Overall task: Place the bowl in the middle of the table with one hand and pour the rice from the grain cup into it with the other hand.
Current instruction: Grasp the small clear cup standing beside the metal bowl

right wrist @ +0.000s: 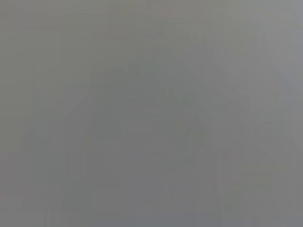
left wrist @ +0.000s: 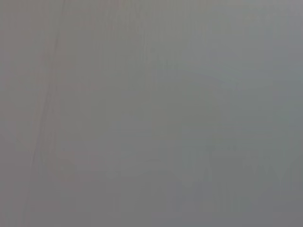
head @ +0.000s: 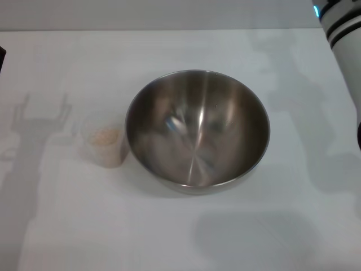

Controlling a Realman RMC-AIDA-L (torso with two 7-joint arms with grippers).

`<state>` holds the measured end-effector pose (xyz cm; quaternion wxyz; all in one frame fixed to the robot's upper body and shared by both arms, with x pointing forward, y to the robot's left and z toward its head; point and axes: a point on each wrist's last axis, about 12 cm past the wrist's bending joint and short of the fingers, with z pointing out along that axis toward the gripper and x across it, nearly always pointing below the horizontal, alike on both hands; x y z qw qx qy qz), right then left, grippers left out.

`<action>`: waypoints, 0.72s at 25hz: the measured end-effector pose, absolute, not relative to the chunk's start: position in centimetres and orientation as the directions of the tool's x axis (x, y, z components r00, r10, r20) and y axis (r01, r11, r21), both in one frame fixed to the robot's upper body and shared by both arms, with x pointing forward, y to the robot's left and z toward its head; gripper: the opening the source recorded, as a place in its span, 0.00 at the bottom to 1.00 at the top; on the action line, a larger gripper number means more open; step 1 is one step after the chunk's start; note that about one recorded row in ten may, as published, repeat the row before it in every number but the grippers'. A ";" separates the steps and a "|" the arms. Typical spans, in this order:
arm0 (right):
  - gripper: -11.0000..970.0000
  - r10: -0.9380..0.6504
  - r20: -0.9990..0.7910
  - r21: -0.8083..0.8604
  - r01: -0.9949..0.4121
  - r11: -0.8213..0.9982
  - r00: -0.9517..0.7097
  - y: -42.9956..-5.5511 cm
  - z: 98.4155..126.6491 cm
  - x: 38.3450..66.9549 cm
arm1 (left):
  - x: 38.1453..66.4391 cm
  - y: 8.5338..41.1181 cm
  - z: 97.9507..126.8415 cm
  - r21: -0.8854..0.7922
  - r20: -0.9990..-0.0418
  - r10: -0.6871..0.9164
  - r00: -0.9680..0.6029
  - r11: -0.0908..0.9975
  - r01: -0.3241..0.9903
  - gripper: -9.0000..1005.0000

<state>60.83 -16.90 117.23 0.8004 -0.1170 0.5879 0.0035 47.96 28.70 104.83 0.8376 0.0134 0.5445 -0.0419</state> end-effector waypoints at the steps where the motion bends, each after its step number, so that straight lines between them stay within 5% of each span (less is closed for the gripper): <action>1: 0.56 -0.116 -0.942 -0.164 -0.131 0.978 0.315 -17.3 117.0 60.8 | 48.0 28.7 104.8 -0.023 -0.914 -0.055 0.401 0.996 0.085 0.79; 8: 0.77 0.056 -0.892 0.052 -0.022 0.998 0.449 -22.7 113.2 58.4 | 45.7 28.8 103.4 -0.027 -0.940 -0.057 0.337 0.995 0.092 0.79; 18: 0.84 0.149 -0.878 0.127 -0.079 0.989 0.456 -26.7 110.3 57.5 | 41.0 27.4 100.9 0.026 -0.976 -0.004 0.217 0.990 0.136 0.78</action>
